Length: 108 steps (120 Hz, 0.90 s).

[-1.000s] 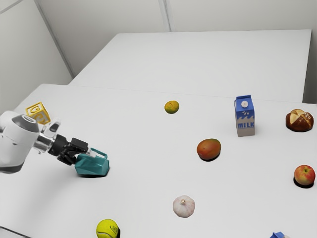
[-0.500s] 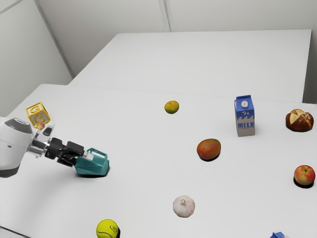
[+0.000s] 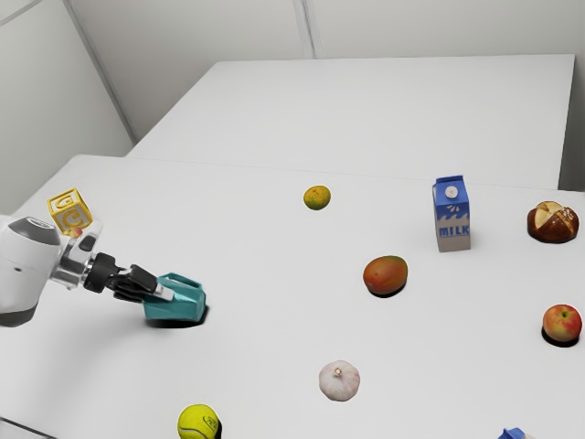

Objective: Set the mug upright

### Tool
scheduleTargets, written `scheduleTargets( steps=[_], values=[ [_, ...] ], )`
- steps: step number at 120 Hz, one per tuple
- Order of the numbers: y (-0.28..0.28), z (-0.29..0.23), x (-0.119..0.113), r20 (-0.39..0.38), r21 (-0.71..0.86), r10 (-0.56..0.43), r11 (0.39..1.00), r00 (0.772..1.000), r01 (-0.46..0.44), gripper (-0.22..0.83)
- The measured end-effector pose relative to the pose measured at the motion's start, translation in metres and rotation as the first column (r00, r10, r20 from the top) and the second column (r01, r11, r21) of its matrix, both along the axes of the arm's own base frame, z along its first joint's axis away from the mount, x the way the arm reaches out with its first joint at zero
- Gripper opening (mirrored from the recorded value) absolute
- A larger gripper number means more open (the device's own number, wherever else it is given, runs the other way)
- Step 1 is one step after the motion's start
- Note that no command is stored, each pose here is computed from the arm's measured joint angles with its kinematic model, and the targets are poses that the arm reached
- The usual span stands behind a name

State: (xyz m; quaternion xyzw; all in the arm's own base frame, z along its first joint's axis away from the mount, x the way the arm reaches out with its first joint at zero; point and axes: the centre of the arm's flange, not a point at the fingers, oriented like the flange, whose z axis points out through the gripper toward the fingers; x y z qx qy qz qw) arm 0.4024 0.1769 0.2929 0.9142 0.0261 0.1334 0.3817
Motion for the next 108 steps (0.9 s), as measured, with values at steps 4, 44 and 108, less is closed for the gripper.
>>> scheduleTargets(
  steps=[4, 44, 108],
  values=[
    [0.0, 0.0, 0.0, 0.002, 0.002, -0.002, 1.0, 1.0, 0.002, 0.03],
    [-0.004, 0.012, 0.006, 0.048, 0.018, -0.023, 1.0, 0.999, 0.022, -0.11],
    [-0.09, 0.101, 0.09, 0.095, 0.35, -0.386, 0.876, 0.918, 0.332, -0.15]
  ],
)
